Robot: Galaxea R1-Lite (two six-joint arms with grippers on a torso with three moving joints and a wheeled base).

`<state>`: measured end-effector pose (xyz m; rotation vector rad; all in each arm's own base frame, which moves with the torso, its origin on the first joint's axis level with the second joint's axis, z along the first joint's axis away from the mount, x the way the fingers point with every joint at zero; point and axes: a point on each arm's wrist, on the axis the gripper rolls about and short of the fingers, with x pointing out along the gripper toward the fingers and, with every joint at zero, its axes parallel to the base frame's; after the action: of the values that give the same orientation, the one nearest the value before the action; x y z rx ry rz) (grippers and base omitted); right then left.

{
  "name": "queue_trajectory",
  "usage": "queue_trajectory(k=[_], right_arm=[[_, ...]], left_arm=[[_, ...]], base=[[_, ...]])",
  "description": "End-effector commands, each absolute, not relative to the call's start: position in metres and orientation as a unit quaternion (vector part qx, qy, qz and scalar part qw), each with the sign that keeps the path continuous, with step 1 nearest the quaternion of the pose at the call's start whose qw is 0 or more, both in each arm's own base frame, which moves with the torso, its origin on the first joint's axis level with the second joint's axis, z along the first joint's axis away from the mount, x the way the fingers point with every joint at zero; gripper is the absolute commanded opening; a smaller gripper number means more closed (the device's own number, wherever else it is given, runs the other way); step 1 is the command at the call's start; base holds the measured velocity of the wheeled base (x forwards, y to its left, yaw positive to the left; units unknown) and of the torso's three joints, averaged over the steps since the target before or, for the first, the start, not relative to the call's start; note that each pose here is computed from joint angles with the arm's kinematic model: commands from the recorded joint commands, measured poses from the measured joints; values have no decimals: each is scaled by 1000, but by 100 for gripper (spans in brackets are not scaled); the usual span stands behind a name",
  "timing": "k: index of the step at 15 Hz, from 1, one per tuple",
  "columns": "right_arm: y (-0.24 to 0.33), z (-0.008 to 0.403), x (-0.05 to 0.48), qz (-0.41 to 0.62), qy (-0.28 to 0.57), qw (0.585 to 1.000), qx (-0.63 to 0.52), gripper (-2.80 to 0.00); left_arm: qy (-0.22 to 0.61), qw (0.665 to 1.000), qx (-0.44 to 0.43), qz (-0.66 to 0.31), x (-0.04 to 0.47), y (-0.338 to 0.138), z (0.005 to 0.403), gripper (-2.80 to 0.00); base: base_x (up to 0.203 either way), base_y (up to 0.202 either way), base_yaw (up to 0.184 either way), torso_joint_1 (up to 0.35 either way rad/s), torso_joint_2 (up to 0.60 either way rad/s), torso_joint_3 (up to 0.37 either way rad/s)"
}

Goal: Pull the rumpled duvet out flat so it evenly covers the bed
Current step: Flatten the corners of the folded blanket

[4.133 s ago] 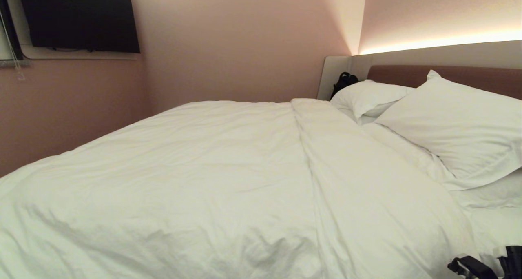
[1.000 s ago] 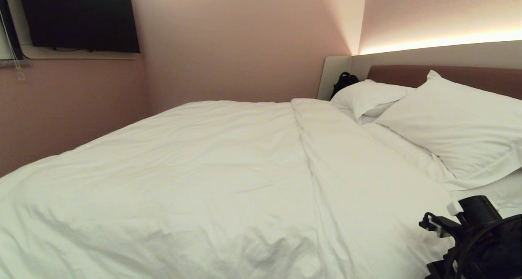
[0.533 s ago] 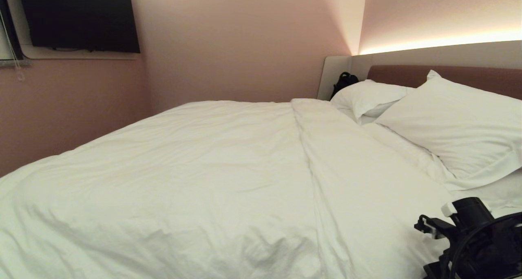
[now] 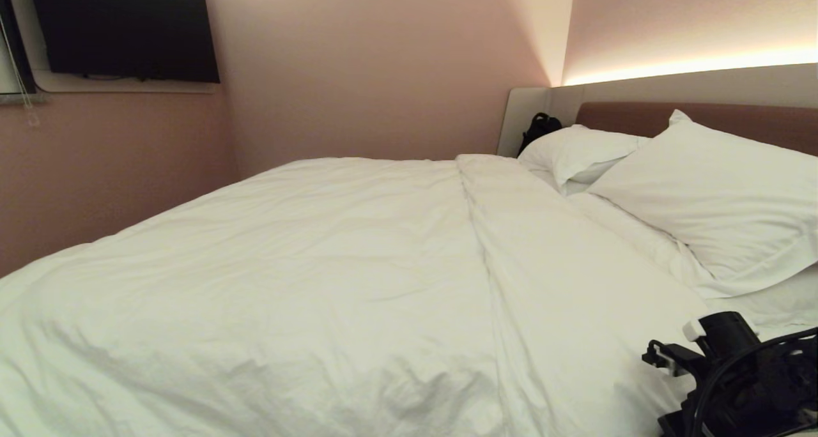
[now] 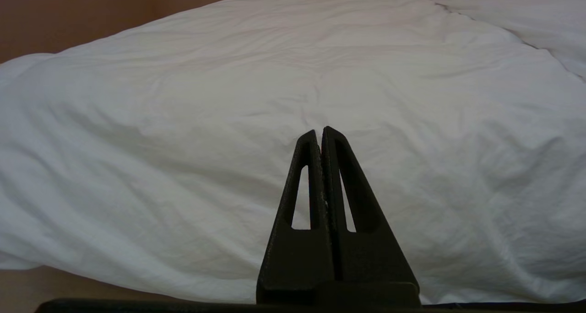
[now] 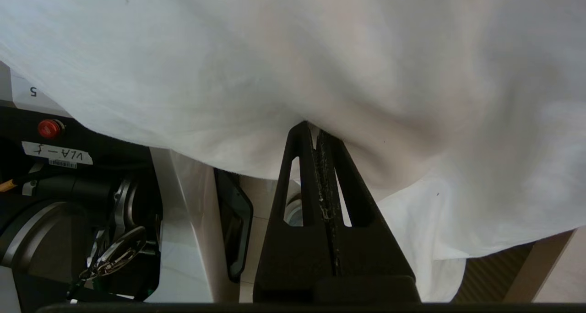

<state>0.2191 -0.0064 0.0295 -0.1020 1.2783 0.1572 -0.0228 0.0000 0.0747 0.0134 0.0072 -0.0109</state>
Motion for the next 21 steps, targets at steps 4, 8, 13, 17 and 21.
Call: queue_trajectory(k=[4,8,13,17,21], right_arm=[[5,30,213,91,600,793,-51,-280],[23,31,214,103,598,793,-47,-280],[48,32,220,114,594,796,-31,-280],[38,44,219,96,573,814,-17,-280],[10,40,216,69,582,810,-15,-280]], left_arm=[[4,1000,7,-5,-23,0,75,-280],[4,1000,7,-5,-23,0,75,-280],[4,1000,7,-5,-23,0,75,-280],[4,1000,7,-5,-23,0,75,-280],[4,1000,7,-5,-23,0,75,-280]], base=[[0,0,0,0,0,0],[0,0,0,0,0,0],[0,0,0,0,0,0],[0,0,0,0,0,0],[0,0,0,0,0,0]])
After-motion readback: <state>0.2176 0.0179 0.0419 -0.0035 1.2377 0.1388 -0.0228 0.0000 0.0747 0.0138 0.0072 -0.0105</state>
